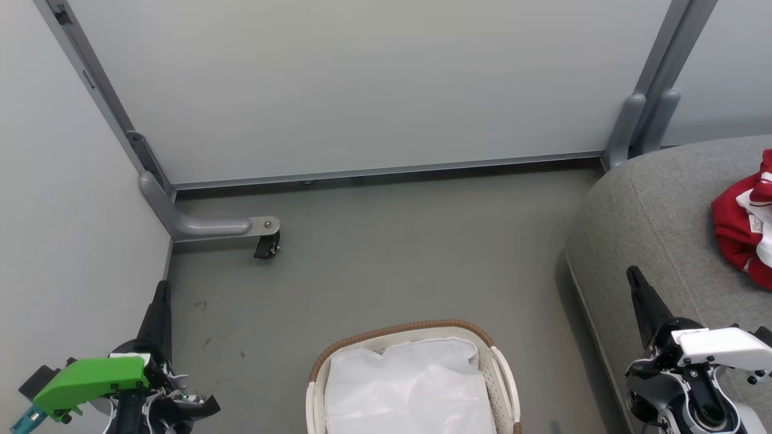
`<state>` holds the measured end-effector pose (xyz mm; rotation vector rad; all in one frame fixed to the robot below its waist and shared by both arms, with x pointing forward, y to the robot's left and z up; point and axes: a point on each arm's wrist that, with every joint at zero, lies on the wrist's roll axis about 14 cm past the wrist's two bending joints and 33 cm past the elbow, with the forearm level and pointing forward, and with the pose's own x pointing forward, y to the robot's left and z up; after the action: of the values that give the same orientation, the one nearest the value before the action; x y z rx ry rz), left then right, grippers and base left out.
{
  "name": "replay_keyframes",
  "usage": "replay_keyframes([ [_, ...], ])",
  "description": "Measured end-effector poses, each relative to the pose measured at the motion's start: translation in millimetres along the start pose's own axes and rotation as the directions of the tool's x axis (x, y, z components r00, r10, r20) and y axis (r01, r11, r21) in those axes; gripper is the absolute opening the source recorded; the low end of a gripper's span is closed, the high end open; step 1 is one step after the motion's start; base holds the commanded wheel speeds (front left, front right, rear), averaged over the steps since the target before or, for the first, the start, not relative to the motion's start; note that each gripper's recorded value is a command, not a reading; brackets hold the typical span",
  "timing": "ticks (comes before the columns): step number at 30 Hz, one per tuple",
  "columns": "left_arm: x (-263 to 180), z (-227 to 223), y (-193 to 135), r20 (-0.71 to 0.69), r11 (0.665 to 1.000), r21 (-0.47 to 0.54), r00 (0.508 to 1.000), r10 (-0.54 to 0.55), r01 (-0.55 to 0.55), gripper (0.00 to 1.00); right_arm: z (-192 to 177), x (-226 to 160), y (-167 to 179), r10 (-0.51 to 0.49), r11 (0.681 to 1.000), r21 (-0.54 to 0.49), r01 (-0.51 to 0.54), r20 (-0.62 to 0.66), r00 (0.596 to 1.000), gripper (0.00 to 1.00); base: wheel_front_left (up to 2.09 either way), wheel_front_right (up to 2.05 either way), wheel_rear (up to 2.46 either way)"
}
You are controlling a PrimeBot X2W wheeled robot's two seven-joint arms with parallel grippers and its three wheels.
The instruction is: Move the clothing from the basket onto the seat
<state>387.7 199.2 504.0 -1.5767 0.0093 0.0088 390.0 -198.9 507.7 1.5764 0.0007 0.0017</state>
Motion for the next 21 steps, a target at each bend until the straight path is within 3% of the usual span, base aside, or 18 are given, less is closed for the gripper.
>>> replay_keyframes([
  [21,0.0,0.0,-0.1,0.000,1.000,0.000,1.000,0.000,0.000,0.00,0.0,0.0,0.0,0.000,1.000,0.000,0.000,0.000,1.000,0.00,0.00,0.00,0.00],
])
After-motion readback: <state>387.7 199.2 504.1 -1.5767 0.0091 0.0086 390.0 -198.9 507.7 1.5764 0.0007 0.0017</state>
